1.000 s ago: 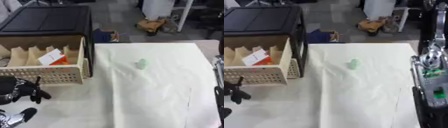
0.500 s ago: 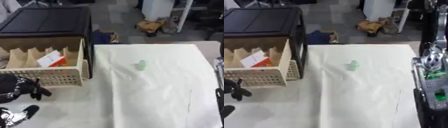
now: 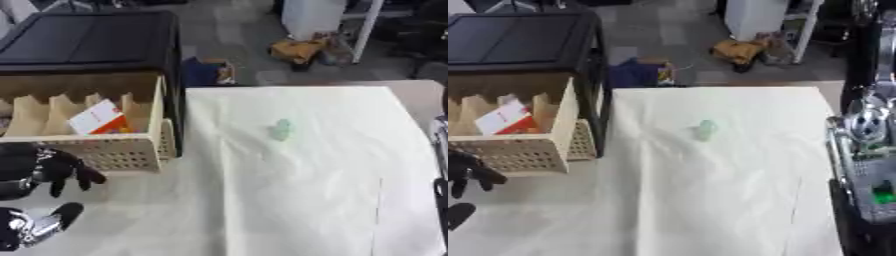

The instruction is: Pick up objects from table and place into drawer.

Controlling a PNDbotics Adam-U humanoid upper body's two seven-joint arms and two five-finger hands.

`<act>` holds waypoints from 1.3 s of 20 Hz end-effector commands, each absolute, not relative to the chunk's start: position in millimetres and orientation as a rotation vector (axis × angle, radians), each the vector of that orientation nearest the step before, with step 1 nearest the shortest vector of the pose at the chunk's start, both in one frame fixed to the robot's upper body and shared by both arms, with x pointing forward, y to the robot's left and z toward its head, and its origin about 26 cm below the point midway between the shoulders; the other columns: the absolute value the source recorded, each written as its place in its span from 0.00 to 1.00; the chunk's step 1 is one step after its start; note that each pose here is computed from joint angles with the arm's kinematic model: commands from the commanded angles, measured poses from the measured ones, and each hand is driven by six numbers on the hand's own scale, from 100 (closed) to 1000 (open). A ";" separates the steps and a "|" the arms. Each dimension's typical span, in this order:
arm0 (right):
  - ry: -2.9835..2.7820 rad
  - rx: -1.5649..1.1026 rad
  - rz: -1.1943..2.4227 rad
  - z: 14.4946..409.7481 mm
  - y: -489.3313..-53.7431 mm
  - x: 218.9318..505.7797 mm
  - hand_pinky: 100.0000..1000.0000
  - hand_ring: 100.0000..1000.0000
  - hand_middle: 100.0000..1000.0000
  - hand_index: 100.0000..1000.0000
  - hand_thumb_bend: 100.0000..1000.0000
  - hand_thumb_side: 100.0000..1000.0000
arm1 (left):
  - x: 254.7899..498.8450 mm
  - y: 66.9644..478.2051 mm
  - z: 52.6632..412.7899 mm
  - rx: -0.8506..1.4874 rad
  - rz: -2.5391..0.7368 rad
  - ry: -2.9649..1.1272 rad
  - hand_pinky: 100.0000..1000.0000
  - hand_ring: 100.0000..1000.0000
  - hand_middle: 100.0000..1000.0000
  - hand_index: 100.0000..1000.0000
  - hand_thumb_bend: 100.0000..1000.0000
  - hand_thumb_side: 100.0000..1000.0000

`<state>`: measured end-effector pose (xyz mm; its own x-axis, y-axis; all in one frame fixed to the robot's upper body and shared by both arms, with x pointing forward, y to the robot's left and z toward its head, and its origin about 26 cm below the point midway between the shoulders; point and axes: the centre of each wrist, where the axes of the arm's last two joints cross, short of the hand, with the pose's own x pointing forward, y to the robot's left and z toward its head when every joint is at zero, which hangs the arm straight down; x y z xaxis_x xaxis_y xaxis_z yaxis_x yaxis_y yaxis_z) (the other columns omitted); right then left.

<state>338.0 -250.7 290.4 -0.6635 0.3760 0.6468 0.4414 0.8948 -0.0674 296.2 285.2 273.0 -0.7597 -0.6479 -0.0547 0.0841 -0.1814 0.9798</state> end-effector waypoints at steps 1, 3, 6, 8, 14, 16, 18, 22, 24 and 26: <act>-2.402 -0.606 -0.129 301.2 -253.7 334.3 0.64 0.61 0.47 0.75 0.00 1.00 | 295.2 287.7 285.9 0.745 -1.977 -1.627 0.33 0.64 0.64 0.91 0.00 1.00; -2.404 -0.606 -0.132 301.7 -253.7 334.2 0.64 0.61 0.47 0.75 0.00 1.00 | 296.3 288.0 287.4 0.771 -1.967 -1.644 0.33 0.64 0.64 0.91 0.00 1.00; -2.408 -0.605 -0.135 302.5 -253.2 334.2 0.64 0.61 0.48 0.75 0.00 1.00 | 298.0 287.6 289.0 0.795 -1.961 -1.670 0.34 0.65 0.65 0.91 0.00 1.00; -2.410 -0.604 -0.136 302.8 -252.9 334.4 0.64 0.61 0.48 0.75 0.00 1.00 | 299.0 287.2 289.1 0.804 -1.960 -1.682 0.33 0.64 0.65 0.91 0.00 1.00; -2.410 -0.603 -0.144 302.7 -252.2 334.5 0.64 0.61 0.48 0.75 0.00 1.00 | 302.9 288.5 289.8 0.803 -1.940 -1.705 0.35 0.65 0.65 0.91 0.00 1.00; -2.409 -0.602 -0.146 302.3 -251.9 334.4 0.64 0.61 0.48 0.75 0.00 1.00 | 306.1 289.1 291.4 0.811 -1.928 -1.722 0.35 0.65 0.65 0.91 0.00 1.00; -2.410 -0.601 -0.147 302.4 -251.7 334.1 0.64 0.61 0.48 0.75 0.00 1.00 | 310.5 289.7 292.7 0.818 -1.917 -1.736 0.35 0.66 0.65 0.90 0.00 1.00; -2.411 -0.602 -0.150 302.7 -251.7 334.0 0.64 0.61 0.48 0.75 0.00 1.00 | 319.2 290.4 294.2 0.829 -1.910 -1.747 0.36 0.66 0.66 0.91 0.00 1.00; -2.410 -0.601 -0.150 302.7 -251.6 334.0 0.64 0.61 0.48 0.75 0.00 1.00 | 322.8 291.1 293.6 0.835 -1.908 -1.746 0.37 0.67 0.66 0.91 0.00 1.00; -2.410 -0.602 -0.150 302.6 -251.8 333.9 0.64 0.61 0.47 0.75 0.00 1.00 | 325.7 291.6 292.5 0.837 -1.904 -1.747 0.37 0.67 0.66 0.91 0.00 1.00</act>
